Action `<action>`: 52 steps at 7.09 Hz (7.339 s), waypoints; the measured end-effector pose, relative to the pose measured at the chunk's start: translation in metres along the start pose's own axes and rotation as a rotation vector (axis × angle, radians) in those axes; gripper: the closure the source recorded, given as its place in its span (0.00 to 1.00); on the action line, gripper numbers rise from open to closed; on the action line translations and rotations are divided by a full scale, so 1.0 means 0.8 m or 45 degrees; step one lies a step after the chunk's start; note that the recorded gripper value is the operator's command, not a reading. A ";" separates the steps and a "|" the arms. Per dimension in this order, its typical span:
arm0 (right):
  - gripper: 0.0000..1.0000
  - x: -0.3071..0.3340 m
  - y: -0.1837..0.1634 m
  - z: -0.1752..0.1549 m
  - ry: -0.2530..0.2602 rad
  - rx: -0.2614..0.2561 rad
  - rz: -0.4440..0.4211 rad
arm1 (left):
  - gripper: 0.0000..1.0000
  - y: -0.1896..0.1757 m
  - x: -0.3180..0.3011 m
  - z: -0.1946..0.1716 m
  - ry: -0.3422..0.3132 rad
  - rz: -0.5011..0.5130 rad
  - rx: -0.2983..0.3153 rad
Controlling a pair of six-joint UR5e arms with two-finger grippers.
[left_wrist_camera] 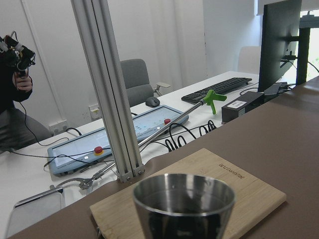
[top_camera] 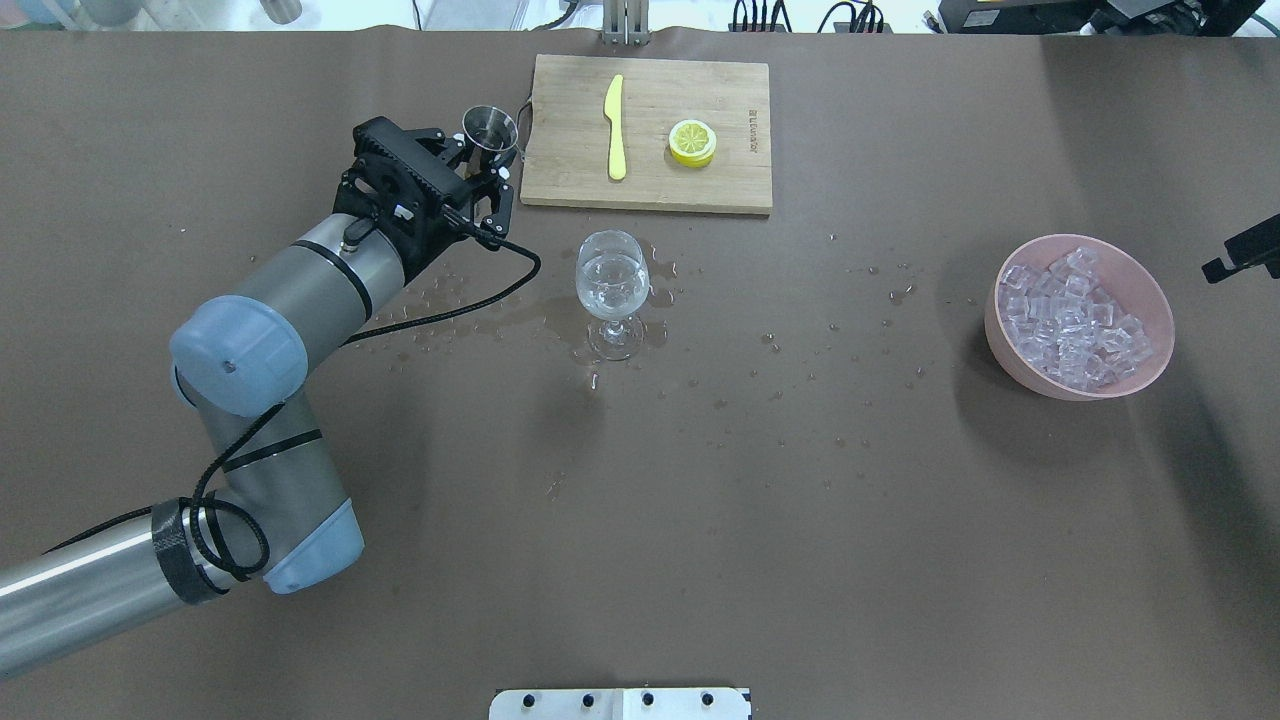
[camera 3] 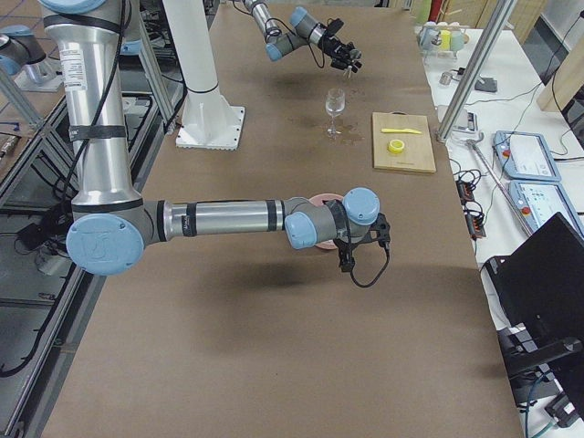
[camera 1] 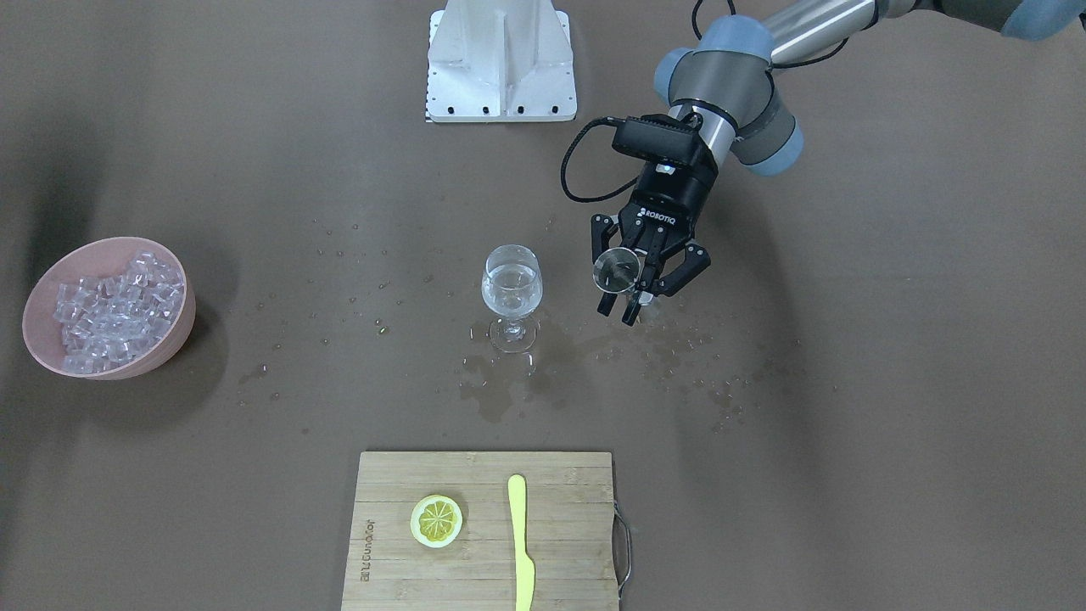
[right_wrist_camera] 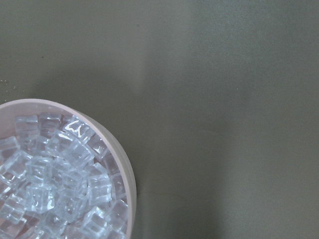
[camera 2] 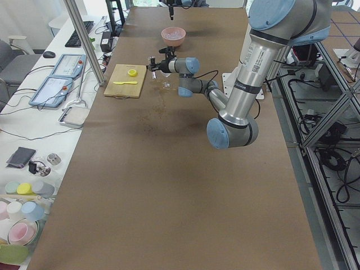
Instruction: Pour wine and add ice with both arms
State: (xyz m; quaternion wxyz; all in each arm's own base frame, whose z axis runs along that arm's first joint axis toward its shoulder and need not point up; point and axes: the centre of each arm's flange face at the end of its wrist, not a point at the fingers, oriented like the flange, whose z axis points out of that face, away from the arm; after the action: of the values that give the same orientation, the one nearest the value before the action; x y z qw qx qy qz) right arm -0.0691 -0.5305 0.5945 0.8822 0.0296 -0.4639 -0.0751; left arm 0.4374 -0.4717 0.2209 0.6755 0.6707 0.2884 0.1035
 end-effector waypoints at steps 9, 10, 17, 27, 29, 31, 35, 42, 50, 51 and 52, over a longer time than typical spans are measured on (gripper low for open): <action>0.00 -0.003 0.000 0.000 -0.027 -0.006 0.053 | 1.00 -0.015 0.026 0.015 -0.034 0.543 -0.108; 0.00 -0.004 0.000 0.000 -0.035 -0.008 0.053 | 1.00 -0.014 0.039 0.013 -0.042 0.581 -0.108; 0.00 -0.003 0.001 0.000 -0.046 -0.010 0.056 | 1.00 -0.011 0.097 -0.003 -0.079 0.829 -0.120; 0.00 -0.008 0.000 -0.002 -0.070 -0.011 0.049 | 1.00 -0.053 0.121 0.007 -0.085 1.268 -0.217; 0.00 -0.010 -0.001 -0.004 -0.070 -0.007 0.041 | 1.00 -0.054 0.120 0.007 -0.080 1.337 -0.237; 0.00 -0.013 -0.005 -0.004 -0.069 -0.003 0.035 | 1.00 -0.063 0.118 0.004 -0.066 1.404 -0.279; 0.00 -0.028 -0.023 -0.012 -0.070 0.018 0.003 | 1.00 -0.062 0.067 -0.041 -0.140 0.928 -0.179; 0.00 -0.064 -0.042 -0.034 -0.037 0.102 0.085 | 1.00 0.197 -0.187 -0.080 -0.559 -0.363 -0.224; 0.00 -0.195 0.003 -0.066 -0.005 0.240 -0.005 | 1.00 0.398 -0.303 -0.071 -0.660 -0.826 -0.320; 0.00 -0.206 0.008 -0.062 -0.010 0.230 -0.019 | 1.00 0.404 -0.303 -0.069 -0.670 -0.839 -0.322; 0.00 -0.214 0.011 -0.055 -0.015 0.216 -0.029 | 1.00 0.406 -0.302 -0.067 -0.674 -0.844 -0.324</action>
State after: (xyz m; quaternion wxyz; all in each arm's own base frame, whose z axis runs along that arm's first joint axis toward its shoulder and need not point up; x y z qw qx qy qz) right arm -0.1275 -0.4951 0.4316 0.8729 0.1090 -0.4733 -0.0458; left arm 0.2929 -0.5281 0.5988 0.7999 0.4569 0.2900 -0.2595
